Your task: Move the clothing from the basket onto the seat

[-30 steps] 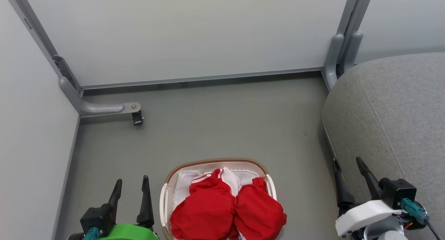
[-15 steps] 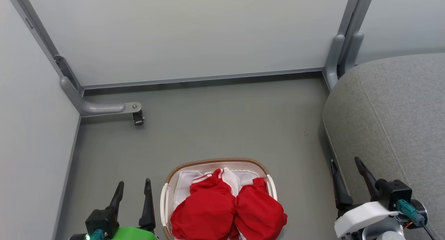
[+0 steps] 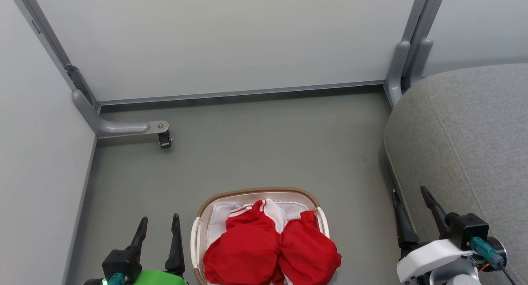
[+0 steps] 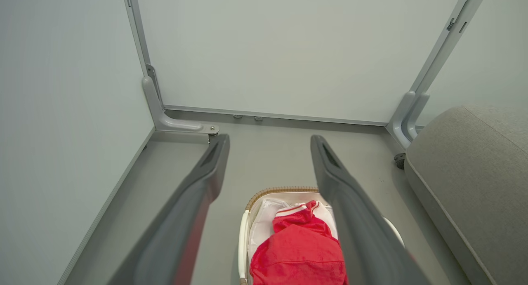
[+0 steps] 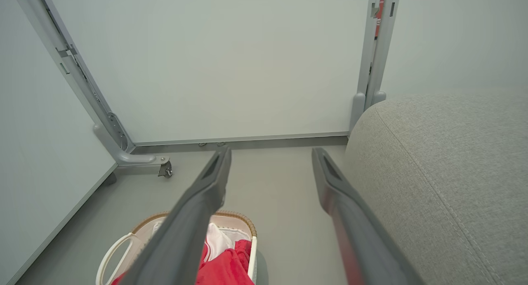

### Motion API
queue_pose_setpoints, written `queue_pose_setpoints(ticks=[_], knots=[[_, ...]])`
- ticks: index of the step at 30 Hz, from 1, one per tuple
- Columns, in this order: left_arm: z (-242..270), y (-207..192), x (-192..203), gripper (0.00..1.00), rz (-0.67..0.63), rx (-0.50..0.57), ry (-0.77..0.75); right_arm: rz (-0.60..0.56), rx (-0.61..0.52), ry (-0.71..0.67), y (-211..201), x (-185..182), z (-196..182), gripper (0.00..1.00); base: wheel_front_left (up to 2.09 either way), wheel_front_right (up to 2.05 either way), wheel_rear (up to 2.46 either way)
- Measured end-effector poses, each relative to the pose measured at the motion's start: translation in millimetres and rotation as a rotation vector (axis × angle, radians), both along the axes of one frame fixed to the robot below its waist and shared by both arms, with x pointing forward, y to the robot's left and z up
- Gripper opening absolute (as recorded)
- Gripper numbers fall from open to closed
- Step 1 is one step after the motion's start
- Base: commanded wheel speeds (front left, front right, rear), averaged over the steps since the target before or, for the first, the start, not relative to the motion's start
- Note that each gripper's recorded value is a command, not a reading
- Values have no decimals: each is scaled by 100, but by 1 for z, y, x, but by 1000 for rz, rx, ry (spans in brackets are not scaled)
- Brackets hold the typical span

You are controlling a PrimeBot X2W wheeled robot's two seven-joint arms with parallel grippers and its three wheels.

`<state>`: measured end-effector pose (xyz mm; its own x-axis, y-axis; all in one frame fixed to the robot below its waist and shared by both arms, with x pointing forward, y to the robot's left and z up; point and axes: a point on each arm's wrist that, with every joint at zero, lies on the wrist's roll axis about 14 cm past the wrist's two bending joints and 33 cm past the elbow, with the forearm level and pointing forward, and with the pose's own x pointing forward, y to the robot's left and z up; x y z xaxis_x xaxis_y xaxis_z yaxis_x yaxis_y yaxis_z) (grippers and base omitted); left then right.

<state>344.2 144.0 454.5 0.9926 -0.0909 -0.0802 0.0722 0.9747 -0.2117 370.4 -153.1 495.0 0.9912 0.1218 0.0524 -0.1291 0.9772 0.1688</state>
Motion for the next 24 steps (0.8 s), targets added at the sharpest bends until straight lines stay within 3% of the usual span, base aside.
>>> queue_pose_setpoints(ticks=[10, 24], knots=[[-3, -5, 3, 100, -24, 10, 8, -5, 2, 4, -2, 2, -2, 100, 0, 0, 0], [-3, -47, 76, 100, -245, 148, -17, -28, -2, -20, -9, 47, 2, 100, 0, 0, 0]])
